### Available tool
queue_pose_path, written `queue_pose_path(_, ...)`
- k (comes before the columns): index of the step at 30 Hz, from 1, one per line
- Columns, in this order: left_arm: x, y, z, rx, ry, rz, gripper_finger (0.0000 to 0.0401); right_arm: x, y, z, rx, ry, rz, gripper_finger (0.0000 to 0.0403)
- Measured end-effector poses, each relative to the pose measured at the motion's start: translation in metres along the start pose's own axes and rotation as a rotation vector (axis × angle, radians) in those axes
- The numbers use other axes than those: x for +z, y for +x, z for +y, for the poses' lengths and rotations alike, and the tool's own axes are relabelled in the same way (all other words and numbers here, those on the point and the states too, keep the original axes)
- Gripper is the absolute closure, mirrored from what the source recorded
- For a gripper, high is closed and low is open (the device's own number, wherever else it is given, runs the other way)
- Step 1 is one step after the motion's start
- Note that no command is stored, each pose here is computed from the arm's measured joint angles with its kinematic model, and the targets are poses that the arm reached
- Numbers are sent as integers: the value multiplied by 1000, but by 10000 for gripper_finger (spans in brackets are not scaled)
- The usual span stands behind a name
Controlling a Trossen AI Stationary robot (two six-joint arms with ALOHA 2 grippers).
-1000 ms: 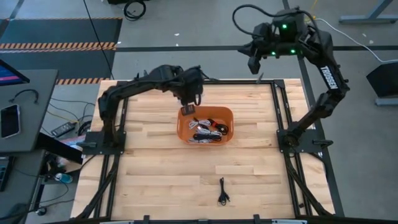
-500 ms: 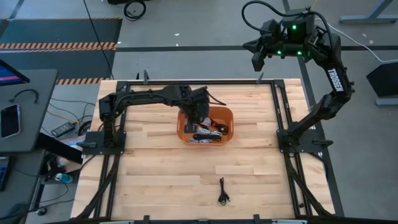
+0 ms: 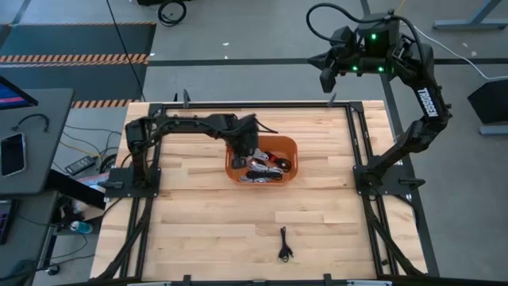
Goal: Pick and place USB-C Cables
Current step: Put the white USB cable into the orange bin
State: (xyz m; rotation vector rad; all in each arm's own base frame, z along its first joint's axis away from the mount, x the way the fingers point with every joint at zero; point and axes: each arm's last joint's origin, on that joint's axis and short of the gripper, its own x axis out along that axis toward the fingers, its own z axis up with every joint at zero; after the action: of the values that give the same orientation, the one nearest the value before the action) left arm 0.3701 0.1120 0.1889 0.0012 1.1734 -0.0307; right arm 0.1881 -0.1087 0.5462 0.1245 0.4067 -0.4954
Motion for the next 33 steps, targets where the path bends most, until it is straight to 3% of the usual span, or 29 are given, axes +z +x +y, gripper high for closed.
queue_pose_path(11, -6, 5, 3, 20, 26, -5, 360, 0, 0, 9, 39, -17, 0, 400)
queue_pose_path(24, 1, 8, -18, -18, 83, -21, 360, 0, 0, 10, 40, -18, -1, 400)
queue_pose_path(33, 5, 8, -18, 4, 70, -56, 218, 0, 0, 10, 40, -18, 0, 399)
